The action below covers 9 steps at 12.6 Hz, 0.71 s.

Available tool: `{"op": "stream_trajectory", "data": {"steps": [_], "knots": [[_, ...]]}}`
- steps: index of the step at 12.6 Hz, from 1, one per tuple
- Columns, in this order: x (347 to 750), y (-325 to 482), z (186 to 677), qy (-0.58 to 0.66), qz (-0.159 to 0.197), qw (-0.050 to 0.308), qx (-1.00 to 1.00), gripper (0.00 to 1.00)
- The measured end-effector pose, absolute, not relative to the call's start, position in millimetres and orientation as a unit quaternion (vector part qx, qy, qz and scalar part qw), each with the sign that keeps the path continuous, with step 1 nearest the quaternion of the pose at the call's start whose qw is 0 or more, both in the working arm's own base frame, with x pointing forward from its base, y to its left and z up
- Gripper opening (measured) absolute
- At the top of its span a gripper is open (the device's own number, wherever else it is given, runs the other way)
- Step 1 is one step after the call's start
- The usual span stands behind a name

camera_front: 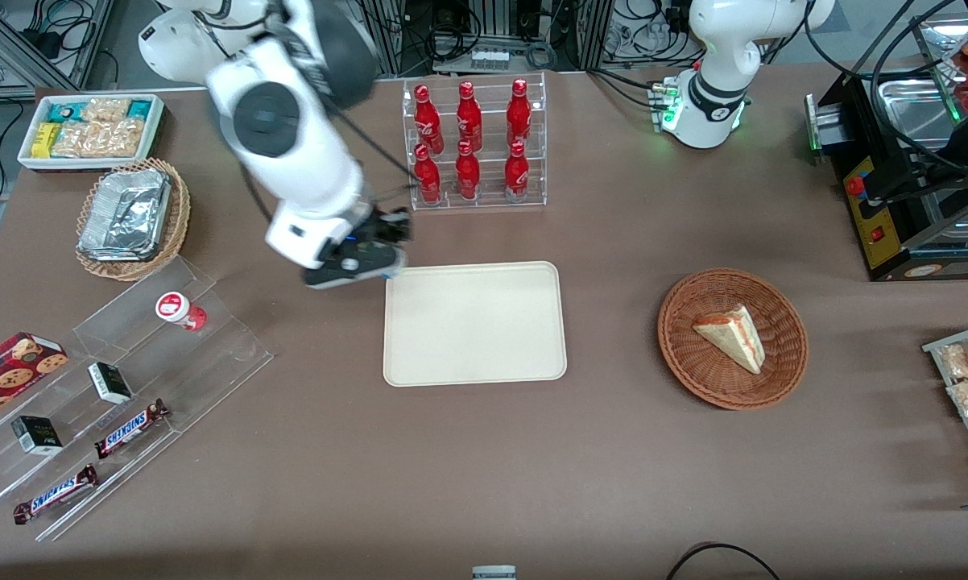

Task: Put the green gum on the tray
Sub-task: 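Carry the held gum tub over the cream tray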

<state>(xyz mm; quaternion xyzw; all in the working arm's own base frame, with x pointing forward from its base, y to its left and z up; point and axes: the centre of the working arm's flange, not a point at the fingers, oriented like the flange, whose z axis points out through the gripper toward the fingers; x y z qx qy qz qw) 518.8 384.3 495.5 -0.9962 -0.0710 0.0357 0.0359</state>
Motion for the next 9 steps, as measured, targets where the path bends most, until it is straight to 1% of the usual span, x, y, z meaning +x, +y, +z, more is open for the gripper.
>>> {"op": "stream_trajectory", "data": {"steps": [4,7,9], "knots": [[520,440,428,-0.045,0.021,0.033,-0.998,0.59],[519,460,376,-0.028,0.006,0.035,-0.999,0.59],[513,464,343,-0.019,0.003,0.033,-0.999,0.59]]}}
